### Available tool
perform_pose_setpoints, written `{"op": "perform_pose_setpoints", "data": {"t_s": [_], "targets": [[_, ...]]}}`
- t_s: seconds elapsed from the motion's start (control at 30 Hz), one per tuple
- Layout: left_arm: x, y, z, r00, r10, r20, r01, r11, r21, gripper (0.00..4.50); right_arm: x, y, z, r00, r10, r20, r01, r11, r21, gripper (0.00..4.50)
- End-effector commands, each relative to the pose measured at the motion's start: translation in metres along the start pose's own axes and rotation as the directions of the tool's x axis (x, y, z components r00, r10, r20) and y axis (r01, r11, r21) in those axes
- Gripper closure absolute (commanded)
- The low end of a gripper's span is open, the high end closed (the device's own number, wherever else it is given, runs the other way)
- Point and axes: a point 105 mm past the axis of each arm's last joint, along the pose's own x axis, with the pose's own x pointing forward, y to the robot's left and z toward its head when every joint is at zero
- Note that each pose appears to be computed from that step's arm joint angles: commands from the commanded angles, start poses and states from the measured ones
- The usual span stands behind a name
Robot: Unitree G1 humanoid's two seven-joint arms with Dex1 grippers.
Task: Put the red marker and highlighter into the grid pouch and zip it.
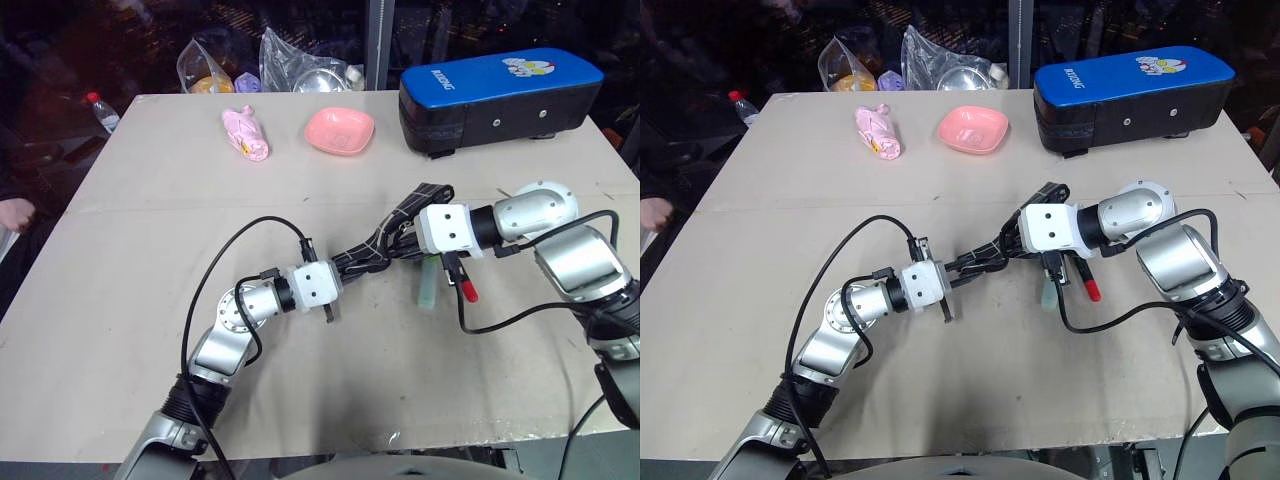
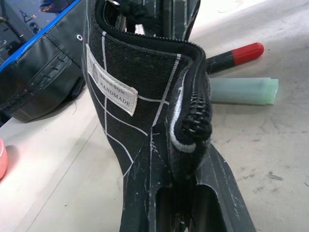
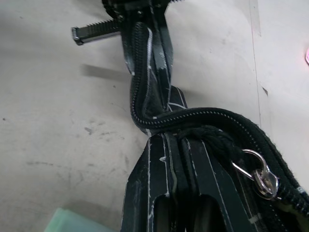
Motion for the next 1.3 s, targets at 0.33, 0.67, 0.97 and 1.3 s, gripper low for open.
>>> {"op": "perform_pose_setpoints", "data": {"t_s": [0.33,0.67,0.97,1.3], "targets": [[0.005,0.009,0.011,0.998,0.05,0.046,-0.051,0.999,0.015,4.5,0.009,0.025,0.021,0.987,0.104,0.121,-0.101,0.995,-0.025,4.45],[0.0,0.01,0.008,0.997,0.076,0.032,-0.076,0.997,0.002,4.5,-0.015,-0.001,0.005,0.997,-0.039,0.073,0.032,0.995,0.09,4.45],[-0.003,0.018,0.007,0.985,0.172,0.019,-0.17,0.984,-0.052,4.5,-0.032,-0.014,-0.003,0.99,-0.135,0.032,0.129,0.982,0.14,4.45],[-0.001,0.025,0.008,0.956,0.293,-0.03,-0.295,0.952,-0.08,4.5,-0.047,-0.026,-0.021,0.966,-0.251,-0.056,0.256,0.955,0.15,4.45]]}}
